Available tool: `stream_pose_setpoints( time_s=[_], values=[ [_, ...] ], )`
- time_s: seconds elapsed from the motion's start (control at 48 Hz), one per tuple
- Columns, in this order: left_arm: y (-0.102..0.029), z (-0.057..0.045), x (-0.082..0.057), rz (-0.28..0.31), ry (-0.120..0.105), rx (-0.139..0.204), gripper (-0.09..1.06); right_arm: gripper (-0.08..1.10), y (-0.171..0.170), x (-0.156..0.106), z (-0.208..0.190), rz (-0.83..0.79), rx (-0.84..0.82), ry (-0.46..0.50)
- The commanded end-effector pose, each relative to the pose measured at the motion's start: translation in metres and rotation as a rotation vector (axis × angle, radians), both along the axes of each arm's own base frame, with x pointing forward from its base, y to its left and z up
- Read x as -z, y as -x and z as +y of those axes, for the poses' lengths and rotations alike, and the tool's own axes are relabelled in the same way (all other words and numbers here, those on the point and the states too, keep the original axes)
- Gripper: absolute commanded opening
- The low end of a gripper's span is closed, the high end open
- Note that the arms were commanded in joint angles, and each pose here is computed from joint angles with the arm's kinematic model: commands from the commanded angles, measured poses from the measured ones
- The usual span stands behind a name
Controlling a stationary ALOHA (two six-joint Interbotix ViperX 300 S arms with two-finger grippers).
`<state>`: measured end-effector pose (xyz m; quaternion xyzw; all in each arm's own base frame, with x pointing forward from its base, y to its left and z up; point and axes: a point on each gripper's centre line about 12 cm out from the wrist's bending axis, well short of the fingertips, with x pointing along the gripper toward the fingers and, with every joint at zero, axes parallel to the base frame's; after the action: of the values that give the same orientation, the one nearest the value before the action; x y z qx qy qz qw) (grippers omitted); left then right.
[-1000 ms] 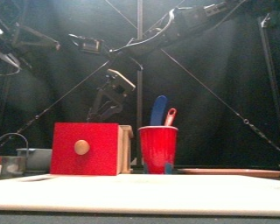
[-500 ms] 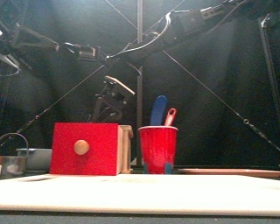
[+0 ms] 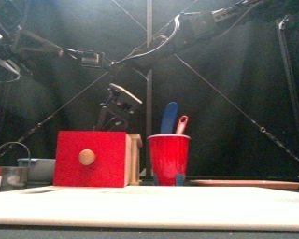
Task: Place sushi on board then cut the sushi with the knife then place the pieces on the plate
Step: Place the sushi on the board
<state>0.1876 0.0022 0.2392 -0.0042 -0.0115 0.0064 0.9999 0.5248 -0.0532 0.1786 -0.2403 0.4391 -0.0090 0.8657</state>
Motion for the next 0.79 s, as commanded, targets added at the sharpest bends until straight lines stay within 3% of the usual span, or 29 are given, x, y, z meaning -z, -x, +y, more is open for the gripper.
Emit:
stream_pose_setpoints(
  time_s=[0.021,0.458,0.667,0.792],
  values=[
    [-0.001,0.0,-0.006,-0.02,0.004,-0.003,0.05,0.78,0.004,-0.061,0.001,-0.108,0.006,0.01],
    [-0.002,0.005,-0.01,-0.031,-0.004,-0.028,0.05,0.78,0.046,-0.131,0.032,-0.153,-0.007,-0.001],
    [-0.004,0.006,-0.014,-0.041,-0.004,-0.031,0.05,0.78,0.091,-0.144,0.043,-0.127,0.041,-0.059],
    [-0.004,0.008,-0.013,-0.038,-0.003,-0.04,0.05,0.78,0.119,-0.133,0.051,-0.1,0.07,-0.091]
  ],
)
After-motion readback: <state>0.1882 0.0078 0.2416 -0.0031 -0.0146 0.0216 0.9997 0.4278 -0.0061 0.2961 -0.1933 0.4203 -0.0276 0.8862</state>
